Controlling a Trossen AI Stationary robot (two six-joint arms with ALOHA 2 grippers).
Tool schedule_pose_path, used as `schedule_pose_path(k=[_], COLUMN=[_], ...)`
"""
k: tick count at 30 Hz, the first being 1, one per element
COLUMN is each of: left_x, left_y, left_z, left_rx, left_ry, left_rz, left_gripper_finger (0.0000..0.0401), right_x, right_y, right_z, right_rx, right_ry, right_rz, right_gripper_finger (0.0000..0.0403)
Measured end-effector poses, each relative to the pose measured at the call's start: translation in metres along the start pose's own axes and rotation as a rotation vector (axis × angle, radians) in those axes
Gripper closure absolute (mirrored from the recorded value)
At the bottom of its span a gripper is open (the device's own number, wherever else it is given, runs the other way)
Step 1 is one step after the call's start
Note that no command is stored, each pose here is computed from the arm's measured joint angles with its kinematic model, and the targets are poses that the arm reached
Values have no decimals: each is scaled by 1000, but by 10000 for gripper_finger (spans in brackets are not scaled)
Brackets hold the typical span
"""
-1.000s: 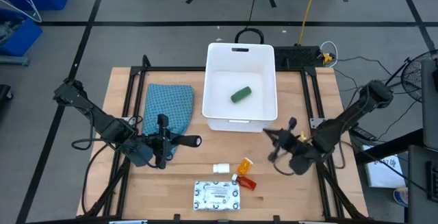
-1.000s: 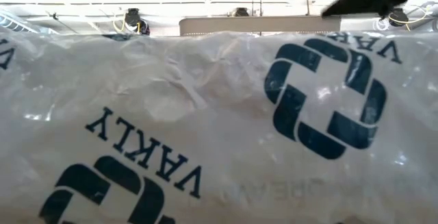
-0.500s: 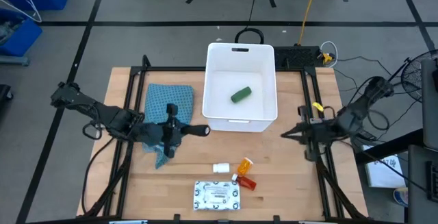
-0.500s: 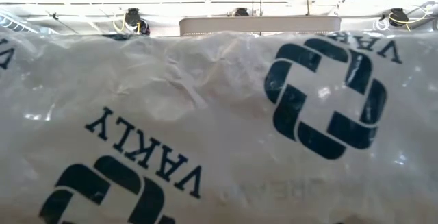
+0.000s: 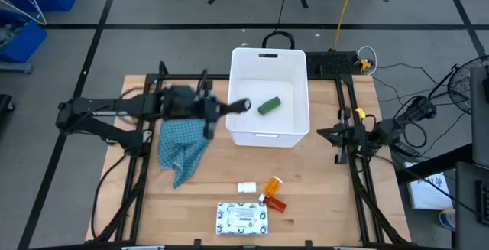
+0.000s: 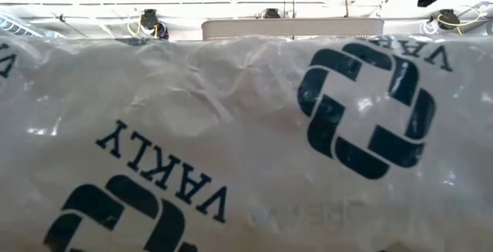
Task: Pick & place medical supplies in basket/bin
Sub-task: Put the black bandage into the white bin
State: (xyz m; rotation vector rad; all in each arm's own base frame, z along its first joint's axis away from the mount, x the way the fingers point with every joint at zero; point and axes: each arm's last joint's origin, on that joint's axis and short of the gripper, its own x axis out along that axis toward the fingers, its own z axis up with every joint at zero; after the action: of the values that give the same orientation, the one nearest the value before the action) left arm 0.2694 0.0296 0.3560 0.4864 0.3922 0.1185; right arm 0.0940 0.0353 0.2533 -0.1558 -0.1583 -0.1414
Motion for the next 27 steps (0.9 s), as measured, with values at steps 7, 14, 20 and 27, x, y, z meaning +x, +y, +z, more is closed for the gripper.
schedule_pose_path(k=[7, 14, 20, 27], left_x=[58, 111, 145, 195], left_y=[51, 93, 111, 106], left_z=[-5, -15, -16, -36], left_rx=[-7, -69, -129, -204], left_ry=[75, 223, 335, 463], left_rz=[-37, -85, -133, -208], left_gripper_finger=[343, 343, 343, 343], right_x=[0, 0, 0, 0], right_y=[6, 2, 2, 2], right_z=[-37, -39, -40, -39], right_rx=[37, 3, -32, -46], right_ry=[-89, -79, -70, -75], right_rz=[-69, -159, -159, -162], right_gripper_finger=[403, 403, 403, 403])
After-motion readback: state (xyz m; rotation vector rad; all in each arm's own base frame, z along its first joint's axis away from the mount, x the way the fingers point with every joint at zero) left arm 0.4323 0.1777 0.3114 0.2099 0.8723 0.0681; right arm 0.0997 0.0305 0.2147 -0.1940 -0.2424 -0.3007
